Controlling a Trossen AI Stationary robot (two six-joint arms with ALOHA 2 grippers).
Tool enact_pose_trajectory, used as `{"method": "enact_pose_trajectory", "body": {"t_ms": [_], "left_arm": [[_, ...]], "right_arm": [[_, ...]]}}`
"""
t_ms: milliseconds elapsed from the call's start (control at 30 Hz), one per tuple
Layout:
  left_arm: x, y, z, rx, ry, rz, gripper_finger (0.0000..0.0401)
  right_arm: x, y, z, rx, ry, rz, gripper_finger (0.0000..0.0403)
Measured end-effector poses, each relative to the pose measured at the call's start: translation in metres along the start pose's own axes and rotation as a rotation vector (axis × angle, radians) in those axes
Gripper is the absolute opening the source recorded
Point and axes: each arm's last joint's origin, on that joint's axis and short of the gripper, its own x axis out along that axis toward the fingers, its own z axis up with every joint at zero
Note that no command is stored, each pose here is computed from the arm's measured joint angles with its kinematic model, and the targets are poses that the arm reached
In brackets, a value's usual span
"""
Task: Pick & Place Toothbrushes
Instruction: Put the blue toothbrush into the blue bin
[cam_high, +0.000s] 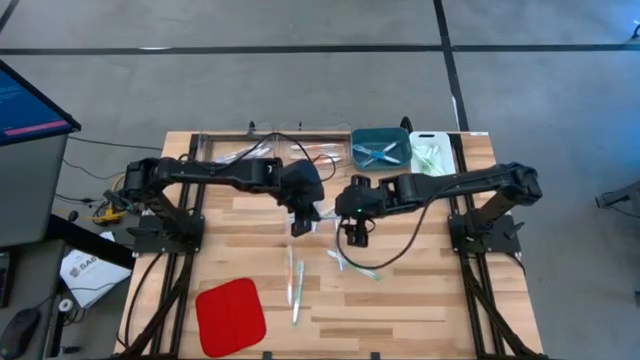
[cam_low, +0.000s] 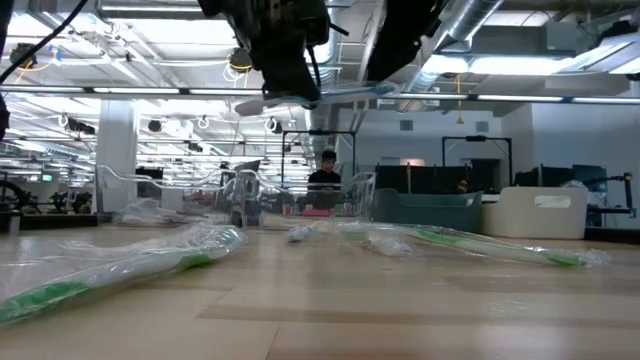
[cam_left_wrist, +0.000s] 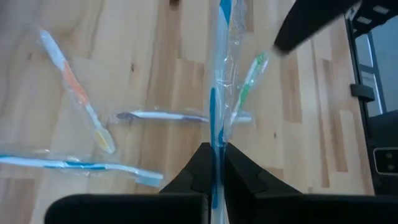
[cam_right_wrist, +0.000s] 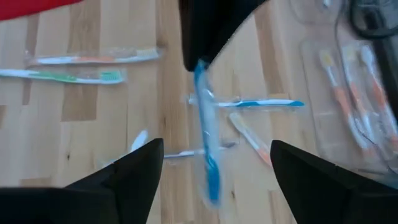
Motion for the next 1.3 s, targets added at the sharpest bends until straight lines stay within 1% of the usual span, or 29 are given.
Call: {"method": "enact_pose_trajectory", "body": {"t_ms": [133,300,500,767,1033,1167,1300], "left_arm": [[-0.002,0.007,0.002,-0.011,-0.022,0.028,0.0006],[-0.002,0.009,0.001,-0.018,-0.012,0.028,0.0006],[-0.001,0.006,-0.001,-0.007,0.008,0.026,0.0006],[0.006,0.008,-0.003,0.002,0.037,0.005,0.0006],[0.006,0.009,-0.003,0.002,0.029,0.016,0.0006],[0.007,0.008,-0.002,0.006,0.024,0.017,0.0006],[0.007,0.008,-0.002,0.007,0.02,0.017,0.0006]], "right_arm": [[0.015,0.001,0.001,-0.035,0.021,0.014,0.0291],[0.032,0.007,-0.001,-0.063,0.064,0.017,0.029],[0.033,0.005,0.001,-0.052,0.047,0.014,0.029],[0.032,0.002,0.003,-0.041,0.023,0.012,0.029],[0.034,-0.004,0.003,-0.022,0.03,0.002,0.0289],[0.034,-0.007,0.003,-0.014,0.03,-0.001,0.0272],[0.034,-0.007,0.003,-0.014,0.031,-0.001,0.024]]}}
